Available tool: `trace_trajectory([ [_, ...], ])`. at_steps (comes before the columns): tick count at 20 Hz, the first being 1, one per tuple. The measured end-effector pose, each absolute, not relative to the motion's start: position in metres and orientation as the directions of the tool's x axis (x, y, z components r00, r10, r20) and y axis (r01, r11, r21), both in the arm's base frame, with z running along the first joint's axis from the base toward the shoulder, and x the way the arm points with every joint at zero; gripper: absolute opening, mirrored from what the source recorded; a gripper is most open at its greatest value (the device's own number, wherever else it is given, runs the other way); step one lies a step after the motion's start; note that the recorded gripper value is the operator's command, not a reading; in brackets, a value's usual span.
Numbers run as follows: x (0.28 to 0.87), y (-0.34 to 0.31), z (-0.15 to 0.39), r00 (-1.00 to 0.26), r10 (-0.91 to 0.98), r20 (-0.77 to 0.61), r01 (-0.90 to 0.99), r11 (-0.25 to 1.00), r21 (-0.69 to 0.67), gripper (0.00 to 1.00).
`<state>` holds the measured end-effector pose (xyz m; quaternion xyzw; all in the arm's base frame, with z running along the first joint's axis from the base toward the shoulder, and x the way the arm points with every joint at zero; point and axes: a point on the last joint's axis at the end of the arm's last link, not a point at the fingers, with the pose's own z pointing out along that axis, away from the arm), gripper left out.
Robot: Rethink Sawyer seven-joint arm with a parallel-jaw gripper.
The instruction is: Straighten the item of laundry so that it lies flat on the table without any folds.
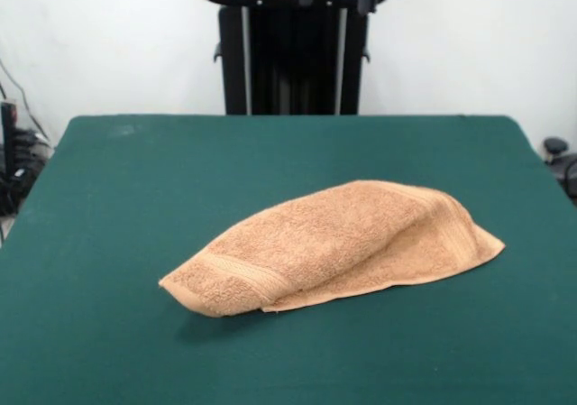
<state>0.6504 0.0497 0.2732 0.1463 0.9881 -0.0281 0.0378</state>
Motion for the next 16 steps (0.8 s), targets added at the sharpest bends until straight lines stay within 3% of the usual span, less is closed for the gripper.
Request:
trace_trajectory([
  [16, 0.654, 0.139, 0.251, -0.969, 0.175, -0.173, 0.173, 0.985, 0.030, 1.00],
])
